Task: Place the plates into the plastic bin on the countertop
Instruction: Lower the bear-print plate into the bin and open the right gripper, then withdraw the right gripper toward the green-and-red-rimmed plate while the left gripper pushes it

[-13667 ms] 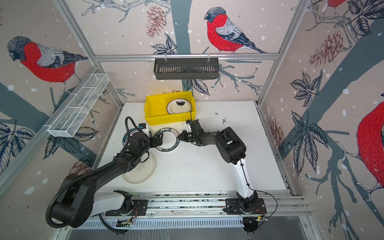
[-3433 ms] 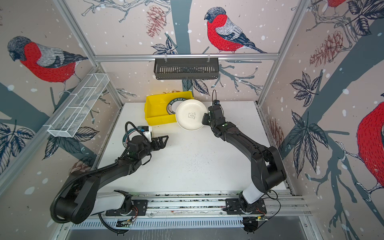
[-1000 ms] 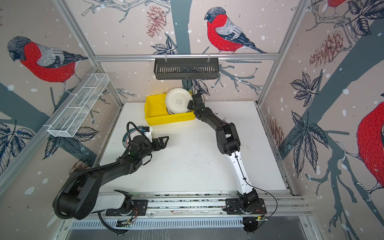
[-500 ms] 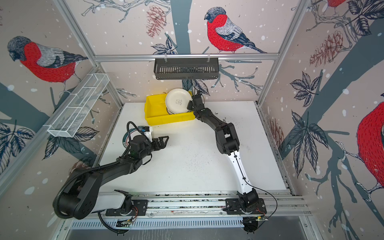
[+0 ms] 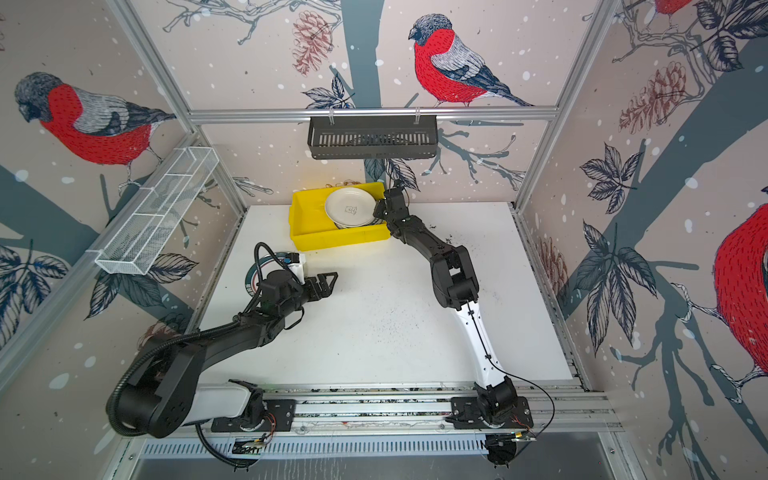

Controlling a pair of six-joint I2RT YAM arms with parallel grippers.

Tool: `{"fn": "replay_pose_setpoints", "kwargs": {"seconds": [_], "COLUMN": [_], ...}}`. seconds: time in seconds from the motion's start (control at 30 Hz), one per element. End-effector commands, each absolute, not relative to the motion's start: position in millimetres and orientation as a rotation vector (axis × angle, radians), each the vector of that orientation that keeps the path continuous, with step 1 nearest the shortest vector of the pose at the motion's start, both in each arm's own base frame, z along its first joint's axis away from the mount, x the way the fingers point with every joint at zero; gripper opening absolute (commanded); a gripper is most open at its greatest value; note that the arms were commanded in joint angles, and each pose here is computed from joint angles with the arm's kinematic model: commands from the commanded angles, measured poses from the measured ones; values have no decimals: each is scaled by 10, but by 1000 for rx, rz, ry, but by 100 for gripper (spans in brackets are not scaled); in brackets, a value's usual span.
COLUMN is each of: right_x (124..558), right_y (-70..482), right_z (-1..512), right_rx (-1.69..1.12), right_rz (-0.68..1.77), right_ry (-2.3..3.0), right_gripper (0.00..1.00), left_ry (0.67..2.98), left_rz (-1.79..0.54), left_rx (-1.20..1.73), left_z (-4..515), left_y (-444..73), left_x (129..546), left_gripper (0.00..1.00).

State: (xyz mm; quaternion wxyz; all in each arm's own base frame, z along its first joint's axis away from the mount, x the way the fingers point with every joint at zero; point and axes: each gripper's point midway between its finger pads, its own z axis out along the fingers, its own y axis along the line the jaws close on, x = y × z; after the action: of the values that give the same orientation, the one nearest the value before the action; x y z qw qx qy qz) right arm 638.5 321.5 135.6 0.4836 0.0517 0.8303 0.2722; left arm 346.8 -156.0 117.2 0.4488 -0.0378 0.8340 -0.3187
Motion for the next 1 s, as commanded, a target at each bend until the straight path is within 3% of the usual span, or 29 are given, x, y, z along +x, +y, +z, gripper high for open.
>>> {"fn": "replay_pose_setpoints", "kwargs": {"seconds": [0.0,0.33,0.53,0.67,0.97], "right_x": [6367,6059,5563,5230,4763], "right_y": [3186,3087,2806,2560,2351], "right_z": [1297,2013,2530,2668,2532], "right_rx": [133,80,70,97,127], "right_rz": [644,575,541,536,566], "right_ry": [2050,1958,1870,1827,1920], "right_gripper": [33,44,61,62,62], "left_ry": [2034,2114,2196,2223,2253], "left_rz": [-778,-570,-300,-172,-151], "left_rx": [-87,-202,-353,-377,-385], "left_z": [1245,1098,888,835,750], "left_y": [-1558,-1280,-918,-773,-685], "left_x": [3519,3615,3701,3732,3822], "left_gripper": [97,97,97,97,97]}}
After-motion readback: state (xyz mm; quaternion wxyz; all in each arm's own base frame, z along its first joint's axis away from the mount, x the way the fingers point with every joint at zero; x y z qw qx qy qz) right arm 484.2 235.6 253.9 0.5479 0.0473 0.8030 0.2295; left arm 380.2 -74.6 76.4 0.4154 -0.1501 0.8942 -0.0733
